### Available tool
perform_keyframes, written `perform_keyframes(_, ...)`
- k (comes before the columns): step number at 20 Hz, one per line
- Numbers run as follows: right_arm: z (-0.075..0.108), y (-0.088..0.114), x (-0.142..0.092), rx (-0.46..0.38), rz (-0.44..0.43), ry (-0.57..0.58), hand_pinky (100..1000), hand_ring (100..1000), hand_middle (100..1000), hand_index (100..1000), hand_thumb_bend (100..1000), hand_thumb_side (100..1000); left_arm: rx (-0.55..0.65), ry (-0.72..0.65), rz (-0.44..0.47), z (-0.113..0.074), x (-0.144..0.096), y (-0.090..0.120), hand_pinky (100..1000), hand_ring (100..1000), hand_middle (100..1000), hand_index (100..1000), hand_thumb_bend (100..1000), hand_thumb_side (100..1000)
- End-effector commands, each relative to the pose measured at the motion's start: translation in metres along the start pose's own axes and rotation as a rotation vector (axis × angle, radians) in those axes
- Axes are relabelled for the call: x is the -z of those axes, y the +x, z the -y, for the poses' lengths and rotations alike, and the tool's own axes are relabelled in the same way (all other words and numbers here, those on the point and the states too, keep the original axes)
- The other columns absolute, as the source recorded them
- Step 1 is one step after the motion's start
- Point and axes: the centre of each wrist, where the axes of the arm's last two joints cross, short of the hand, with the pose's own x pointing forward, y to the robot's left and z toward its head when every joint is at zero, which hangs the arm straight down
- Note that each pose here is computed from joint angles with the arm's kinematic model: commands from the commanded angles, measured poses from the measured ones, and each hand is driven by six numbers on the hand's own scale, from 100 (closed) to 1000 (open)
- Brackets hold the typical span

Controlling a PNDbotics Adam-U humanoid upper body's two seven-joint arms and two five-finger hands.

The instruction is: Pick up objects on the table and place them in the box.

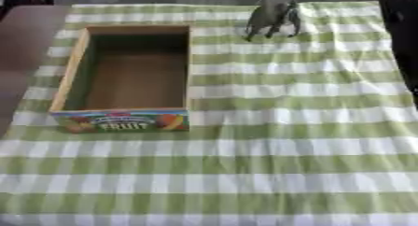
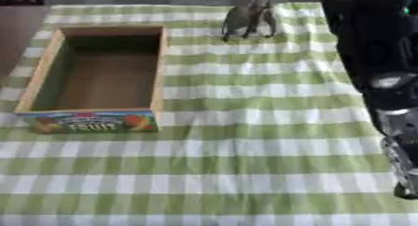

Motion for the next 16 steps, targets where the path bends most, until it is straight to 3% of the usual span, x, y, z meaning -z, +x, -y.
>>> perform_keyframes(1, -0.006, -0.006, 0.016, -0.089, -0.003, 0.104, 918, 920, 905, 964, 193, 959, 0.012, -0.029, 0.038, -0.002, 0.007, 0.008, 354, 377, 706, 593, 100, 774)
perform_keyframes(7, -0.037, -0.012, 0.035, -0.191, 0.001, 0.281, 936, 962, 947, 980, 222, 957, 0.009, -0.036, 0.039, -0.001, 0.008, 0.008, 353, 378, 707, 591, 100, 775)
perform_keyframes(11, -0.053, -0.019, 0.040, -0.218, 0.006, 0.389, 946, 979, 959, 989, 229, 887, 0.007, -0.039, 0.040, -0.001, 0.008, 0.008, 352, 377, 707, 590, 100, 775)
perform_keyframes(16, -0.065, -0.032, 0.038, -0.237, -0.011, 0.532, 951, 987, 969, 1000, 235, 873, 0.008, -0.038, 0.039, -0.001, 0.008, 0.008, 351, 376, 707, 589, 100, 776)
